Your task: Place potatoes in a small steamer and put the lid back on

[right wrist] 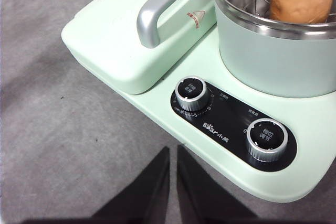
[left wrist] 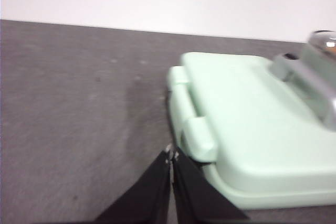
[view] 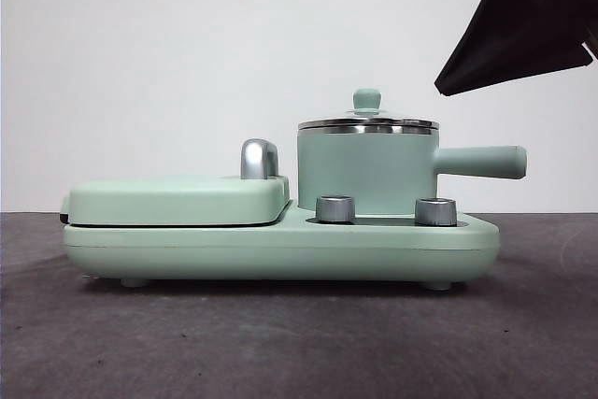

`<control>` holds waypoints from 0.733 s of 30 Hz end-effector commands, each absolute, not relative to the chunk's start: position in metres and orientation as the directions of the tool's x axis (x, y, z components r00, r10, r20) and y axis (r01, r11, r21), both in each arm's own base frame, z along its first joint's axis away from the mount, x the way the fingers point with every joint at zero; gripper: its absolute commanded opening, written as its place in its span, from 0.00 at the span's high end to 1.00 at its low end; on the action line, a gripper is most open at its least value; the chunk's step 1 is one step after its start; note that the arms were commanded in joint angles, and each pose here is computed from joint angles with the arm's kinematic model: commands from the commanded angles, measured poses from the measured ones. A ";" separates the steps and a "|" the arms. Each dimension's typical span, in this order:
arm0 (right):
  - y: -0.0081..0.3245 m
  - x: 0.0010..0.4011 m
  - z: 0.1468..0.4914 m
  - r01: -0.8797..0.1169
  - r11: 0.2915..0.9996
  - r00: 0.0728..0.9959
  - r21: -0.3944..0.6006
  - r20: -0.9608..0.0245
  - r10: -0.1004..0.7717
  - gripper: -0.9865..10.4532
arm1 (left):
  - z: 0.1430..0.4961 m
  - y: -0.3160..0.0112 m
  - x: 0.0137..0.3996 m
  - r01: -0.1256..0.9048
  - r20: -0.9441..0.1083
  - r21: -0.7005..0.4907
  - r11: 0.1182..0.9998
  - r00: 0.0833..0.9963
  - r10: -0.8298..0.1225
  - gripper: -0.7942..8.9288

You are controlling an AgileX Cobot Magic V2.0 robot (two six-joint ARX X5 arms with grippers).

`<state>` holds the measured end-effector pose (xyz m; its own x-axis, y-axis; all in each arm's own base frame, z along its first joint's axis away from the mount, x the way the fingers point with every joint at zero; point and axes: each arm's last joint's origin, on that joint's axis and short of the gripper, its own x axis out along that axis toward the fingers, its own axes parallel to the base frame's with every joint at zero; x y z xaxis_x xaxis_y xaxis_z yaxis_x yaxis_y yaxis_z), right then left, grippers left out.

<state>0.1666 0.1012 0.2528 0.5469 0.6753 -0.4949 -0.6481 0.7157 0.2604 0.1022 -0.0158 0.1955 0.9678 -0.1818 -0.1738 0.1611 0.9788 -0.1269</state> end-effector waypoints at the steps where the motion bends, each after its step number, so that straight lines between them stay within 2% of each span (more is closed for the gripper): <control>1: 0.103 0.168 0.258 -0.656 0.709 0.551 0.258 -0.479 0.683 0.90 | 0.181 -0.013 0.099 0.160 -0.154 -0.106 0.981 0.972 -0.175 0.91; 11: 0.103 0.168 0.258 -0.656 0.709 0.551 0.258 -0.478 0.684 0.90 | 0.152 -0.003 0.096 0.038 -0.153 -0.095 0.995 0.987 -0.052 0.91; 22: 0.103 0.168 0.258 -0.656 0.709 0.551 0.258 -0.478 0.684 0.90 | 0.152 -0.003 0.096 0.033 -0.153 -0.095 0.995 0.987 -0.047 0.91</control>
<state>0.1666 0.1012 0.2531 0.5481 0.6759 -0.4927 -0.6487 0.7154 0.2598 0.0948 -0.0025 0.1573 0.9882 -0.0467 -0.1457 0.0322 0.9945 -0.1001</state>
